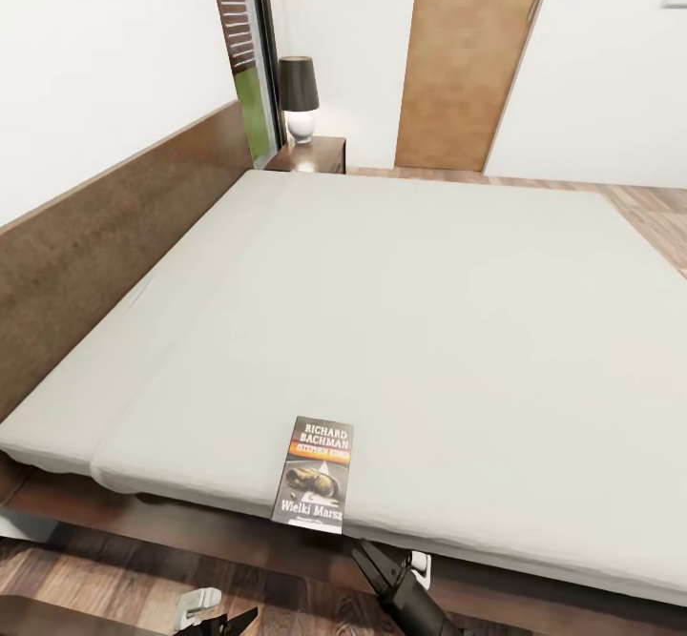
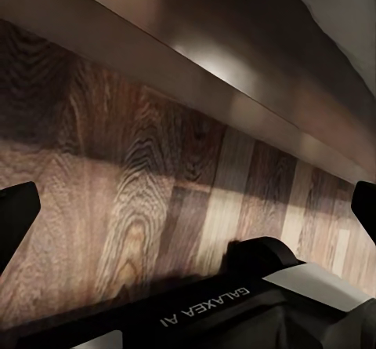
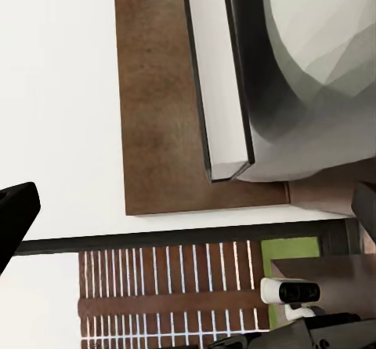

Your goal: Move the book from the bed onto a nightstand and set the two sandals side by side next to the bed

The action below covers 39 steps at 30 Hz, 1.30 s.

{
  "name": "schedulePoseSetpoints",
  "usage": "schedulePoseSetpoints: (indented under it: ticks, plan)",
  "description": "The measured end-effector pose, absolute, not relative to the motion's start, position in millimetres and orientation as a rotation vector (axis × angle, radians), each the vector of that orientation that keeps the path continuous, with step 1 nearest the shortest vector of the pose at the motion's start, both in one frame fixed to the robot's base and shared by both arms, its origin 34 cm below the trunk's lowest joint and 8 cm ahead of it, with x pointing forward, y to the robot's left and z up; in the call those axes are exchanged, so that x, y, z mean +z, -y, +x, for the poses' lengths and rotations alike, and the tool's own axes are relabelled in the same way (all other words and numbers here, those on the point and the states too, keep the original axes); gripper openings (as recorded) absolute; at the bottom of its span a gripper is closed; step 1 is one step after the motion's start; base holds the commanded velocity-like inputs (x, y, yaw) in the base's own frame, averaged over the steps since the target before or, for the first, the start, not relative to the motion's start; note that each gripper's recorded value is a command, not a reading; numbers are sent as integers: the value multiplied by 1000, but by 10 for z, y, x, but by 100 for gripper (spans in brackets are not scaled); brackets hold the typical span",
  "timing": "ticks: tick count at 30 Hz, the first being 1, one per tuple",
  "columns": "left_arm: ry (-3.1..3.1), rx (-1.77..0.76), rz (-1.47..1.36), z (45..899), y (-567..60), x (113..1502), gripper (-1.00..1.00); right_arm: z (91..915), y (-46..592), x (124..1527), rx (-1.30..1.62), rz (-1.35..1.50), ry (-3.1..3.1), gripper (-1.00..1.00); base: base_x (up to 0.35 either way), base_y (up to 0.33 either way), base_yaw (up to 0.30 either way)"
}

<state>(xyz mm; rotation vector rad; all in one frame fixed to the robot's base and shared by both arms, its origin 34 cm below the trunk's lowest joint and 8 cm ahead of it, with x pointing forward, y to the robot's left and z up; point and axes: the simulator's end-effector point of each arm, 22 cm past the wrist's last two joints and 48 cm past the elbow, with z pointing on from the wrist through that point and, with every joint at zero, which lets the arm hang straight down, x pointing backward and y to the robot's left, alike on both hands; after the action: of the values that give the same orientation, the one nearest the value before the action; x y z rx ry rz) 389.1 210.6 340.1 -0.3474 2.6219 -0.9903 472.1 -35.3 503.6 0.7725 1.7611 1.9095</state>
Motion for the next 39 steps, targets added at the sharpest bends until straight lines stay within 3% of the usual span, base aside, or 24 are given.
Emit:
schedulePoseSetpoints:
  ticks: [39]
  plan:
    - [-2622,-990,-347,3891,-2106,3401,100,4692,334,5033,1923,778,-1769,100,26,33,0]
